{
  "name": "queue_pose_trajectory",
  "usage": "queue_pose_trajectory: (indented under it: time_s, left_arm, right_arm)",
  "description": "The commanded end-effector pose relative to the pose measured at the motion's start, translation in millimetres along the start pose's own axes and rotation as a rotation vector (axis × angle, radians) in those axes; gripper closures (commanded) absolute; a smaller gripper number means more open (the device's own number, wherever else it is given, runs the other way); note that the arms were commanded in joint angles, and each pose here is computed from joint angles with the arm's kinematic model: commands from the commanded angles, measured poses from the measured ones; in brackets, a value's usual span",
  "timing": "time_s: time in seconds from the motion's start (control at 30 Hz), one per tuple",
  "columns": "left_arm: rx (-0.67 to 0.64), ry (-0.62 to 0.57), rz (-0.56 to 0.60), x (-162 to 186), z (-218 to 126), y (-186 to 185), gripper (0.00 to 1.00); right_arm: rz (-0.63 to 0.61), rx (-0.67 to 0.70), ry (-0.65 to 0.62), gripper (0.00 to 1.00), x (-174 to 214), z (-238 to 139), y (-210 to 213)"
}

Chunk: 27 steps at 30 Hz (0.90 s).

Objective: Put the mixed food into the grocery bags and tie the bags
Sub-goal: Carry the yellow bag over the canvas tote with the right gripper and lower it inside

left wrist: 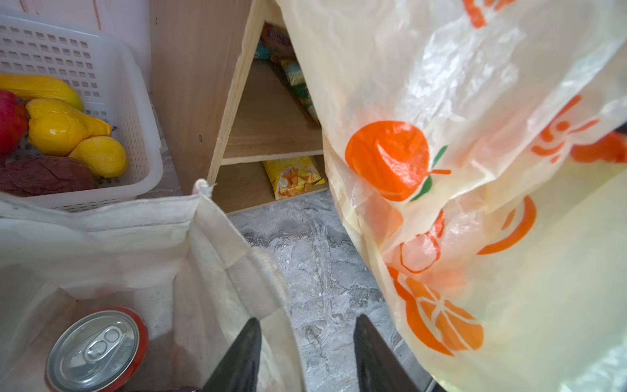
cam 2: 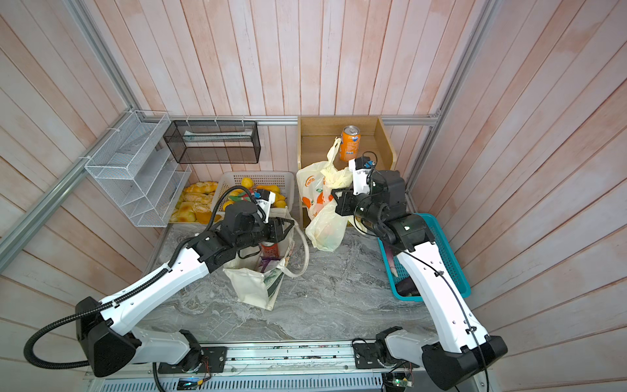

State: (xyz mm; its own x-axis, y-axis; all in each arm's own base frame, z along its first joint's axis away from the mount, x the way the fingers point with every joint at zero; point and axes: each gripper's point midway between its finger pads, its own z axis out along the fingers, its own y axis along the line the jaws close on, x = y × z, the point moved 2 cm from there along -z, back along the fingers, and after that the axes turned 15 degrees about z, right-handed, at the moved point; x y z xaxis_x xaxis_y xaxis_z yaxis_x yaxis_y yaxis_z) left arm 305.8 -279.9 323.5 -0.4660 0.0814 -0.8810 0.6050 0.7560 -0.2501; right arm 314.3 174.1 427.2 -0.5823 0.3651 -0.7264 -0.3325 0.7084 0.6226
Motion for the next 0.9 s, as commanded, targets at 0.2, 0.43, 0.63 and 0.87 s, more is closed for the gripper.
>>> queue_pose_trajectory:
  time_s: [0.2,0.43,0.63,0.87]
  left_arm:
    - [-0.324,-0.071,0.024,-14,-80,87,0.42]
    - [-0.377,0.053,-0.002,32,-85,124,0.37]
    - [-0.366,0.125,-0.021,66,-66,135,0.36]
    - [-0.269,0.104,-0.024,72,-53,129,1.0]
  right_arm:
    - [0.053,-0.116,0.036,1.0,-8,10,61]
    - [0.083,-0.144,0.103,1.0,18,43,101]
    - [0.091,-0.138,0.168,1.0,49,72,119]
    - [0.07,-0.049,0.245,1.0,94,107,110]
